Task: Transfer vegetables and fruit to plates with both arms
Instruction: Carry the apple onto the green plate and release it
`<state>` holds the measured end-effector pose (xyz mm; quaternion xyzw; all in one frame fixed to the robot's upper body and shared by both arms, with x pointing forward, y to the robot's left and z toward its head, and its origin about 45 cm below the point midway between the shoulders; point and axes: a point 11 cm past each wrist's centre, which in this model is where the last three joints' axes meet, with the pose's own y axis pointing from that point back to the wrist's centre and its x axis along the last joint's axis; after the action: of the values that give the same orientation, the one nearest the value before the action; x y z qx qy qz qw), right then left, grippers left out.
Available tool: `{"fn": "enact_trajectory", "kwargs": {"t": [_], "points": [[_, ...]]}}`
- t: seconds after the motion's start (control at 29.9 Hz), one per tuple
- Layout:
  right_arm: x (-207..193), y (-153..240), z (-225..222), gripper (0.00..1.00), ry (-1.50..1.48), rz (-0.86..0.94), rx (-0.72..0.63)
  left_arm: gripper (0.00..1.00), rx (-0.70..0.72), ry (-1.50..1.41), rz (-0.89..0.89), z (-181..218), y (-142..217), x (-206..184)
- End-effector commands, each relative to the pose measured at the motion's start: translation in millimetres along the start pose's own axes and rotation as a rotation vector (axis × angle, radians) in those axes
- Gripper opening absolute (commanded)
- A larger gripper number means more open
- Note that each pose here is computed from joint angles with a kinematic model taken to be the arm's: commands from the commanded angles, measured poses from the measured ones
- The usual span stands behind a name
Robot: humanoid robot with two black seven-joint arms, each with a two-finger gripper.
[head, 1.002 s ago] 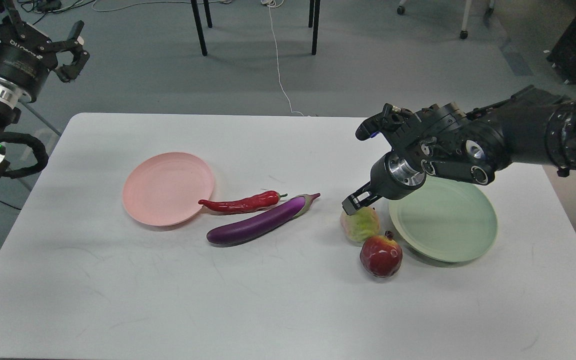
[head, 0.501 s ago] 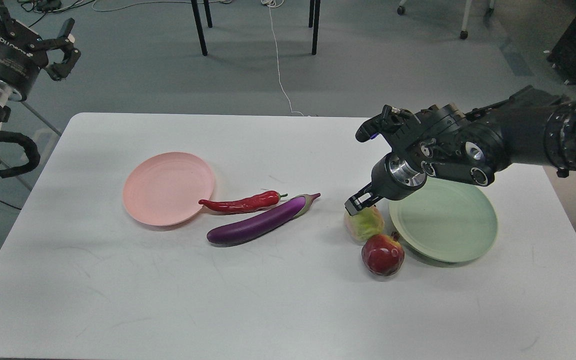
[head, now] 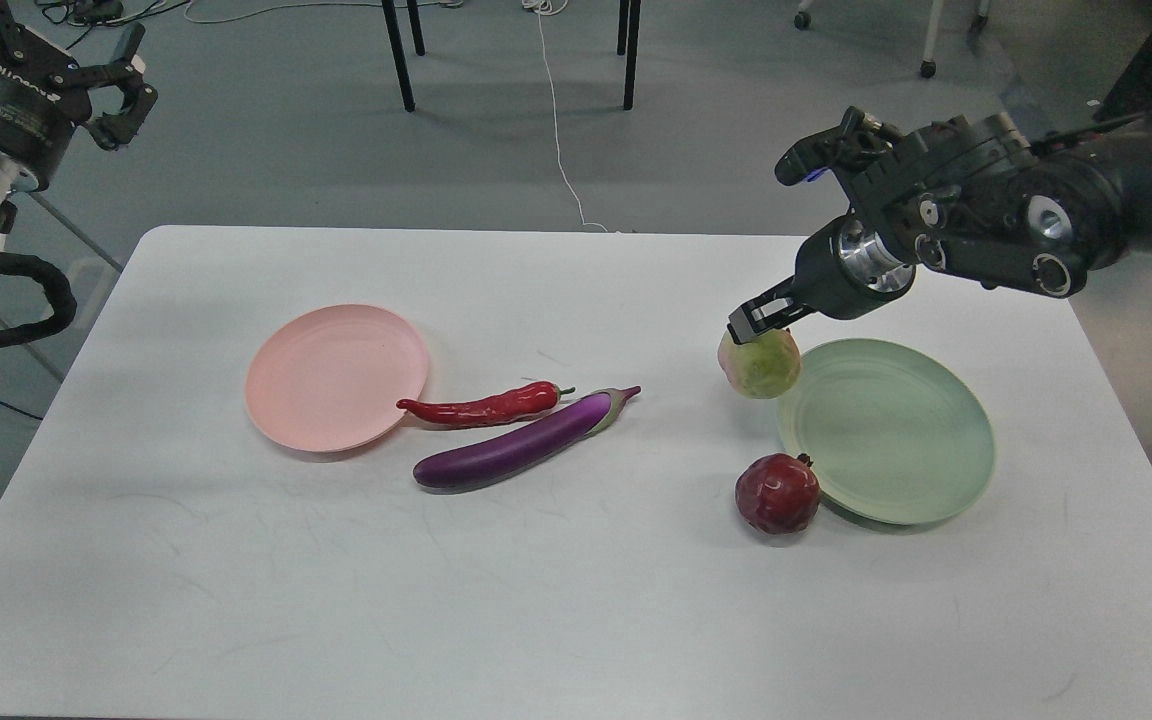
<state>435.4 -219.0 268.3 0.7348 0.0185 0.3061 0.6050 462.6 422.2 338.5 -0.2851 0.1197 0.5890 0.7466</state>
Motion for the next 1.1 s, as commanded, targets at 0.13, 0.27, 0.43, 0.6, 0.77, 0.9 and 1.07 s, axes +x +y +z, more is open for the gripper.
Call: {"fn": "enact_trajectory", "kwargs": {"t": [0.13,0.27,0.43,0.6,0.77,0.9,1.07], "points": [[-45,12,57,0.26,-0.048,-0.066,-0.102,0.98,0.001,-0.01,-0.013,5,0,-3],[-67,1,73,0.3,-0.003,-0.115,-0.143,0.98,0.001,-0.01,-0.013,5,0,-3],[-75,-5,82,0.51,-0.004,-0.097,-0.151,0.98,0.002,-0.011,-0.013,5,0,-3],[-70,-6,79,0.78,-0.001,-0.067,-0.139,0.98,0.002,-0.015,-0.012,6,1,-2],[-59,1,75,0.93,0.01,-0.044,-0.136,0.98,0.002,-0.015,-0.013,6,1,-3],[-34,11,52,0.93,0.027,0.01,-0.086,0.98,-0.001,-0.015,-0.011,7,1,-2],[-32,9,-21,0.93,0.031,-0.005,0.117,0.98,-0.003,-0.021,-0.01,10,2,-1]]}}
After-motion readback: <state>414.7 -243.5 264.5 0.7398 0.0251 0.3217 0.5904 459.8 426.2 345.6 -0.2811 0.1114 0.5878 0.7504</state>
